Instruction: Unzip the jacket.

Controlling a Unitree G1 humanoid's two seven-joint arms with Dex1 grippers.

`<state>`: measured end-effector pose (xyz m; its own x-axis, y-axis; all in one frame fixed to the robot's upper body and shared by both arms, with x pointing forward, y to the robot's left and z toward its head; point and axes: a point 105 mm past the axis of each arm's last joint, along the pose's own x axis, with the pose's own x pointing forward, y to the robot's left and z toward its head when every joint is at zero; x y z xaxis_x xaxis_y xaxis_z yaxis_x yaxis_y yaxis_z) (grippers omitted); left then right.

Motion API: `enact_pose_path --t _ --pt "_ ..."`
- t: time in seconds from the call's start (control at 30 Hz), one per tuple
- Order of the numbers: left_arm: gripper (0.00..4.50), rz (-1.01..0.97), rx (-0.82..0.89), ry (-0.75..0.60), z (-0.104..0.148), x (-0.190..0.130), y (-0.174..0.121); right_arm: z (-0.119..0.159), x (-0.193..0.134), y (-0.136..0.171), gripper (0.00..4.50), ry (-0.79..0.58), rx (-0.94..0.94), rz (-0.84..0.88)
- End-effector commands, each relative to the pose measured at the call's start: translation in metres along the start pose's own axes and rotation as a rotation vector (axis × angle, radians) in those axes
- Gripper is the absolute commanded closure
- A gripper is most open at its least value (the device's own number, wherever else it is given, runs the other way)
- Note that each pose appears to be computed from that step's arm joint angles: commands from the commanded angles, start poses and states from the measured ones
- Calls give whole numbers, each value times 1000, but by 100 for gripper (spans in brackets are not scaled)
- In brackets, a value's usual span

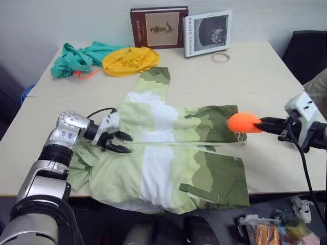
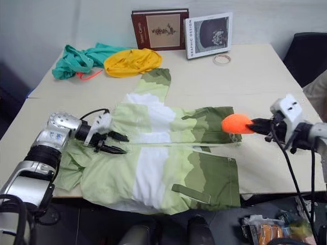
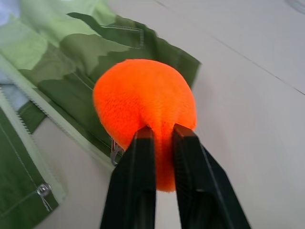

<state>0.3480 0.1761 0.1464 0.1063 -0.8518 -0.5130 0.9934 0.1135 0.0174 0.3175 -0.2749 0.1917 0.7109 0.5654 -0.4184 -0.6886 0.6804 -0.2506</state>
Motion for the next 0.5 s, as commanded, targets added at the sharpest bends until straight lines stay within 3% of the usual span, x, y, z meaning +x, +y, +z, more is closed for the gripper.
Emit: enact_pose_path --t 0.03,0.13,0.3,0.4,0.5 --pt "74 -43 -19 -165 53 -47 -23 13 -19 0 255 33 -32 47" --pt "0 -12 -31 -177 64 -75 -40 13 -33 -1 161 67 -30 62" --pt "0 116 -6 -136 72 -123 -63 20 -71 9 5 67 10 124" --pt "0 182 -38 -210 81 -147 -71 39 -96 19 5 -13 107 185" --pt "0 237 -15 -197 78 -155 -75 52 -109 23 5 -75 154 199"
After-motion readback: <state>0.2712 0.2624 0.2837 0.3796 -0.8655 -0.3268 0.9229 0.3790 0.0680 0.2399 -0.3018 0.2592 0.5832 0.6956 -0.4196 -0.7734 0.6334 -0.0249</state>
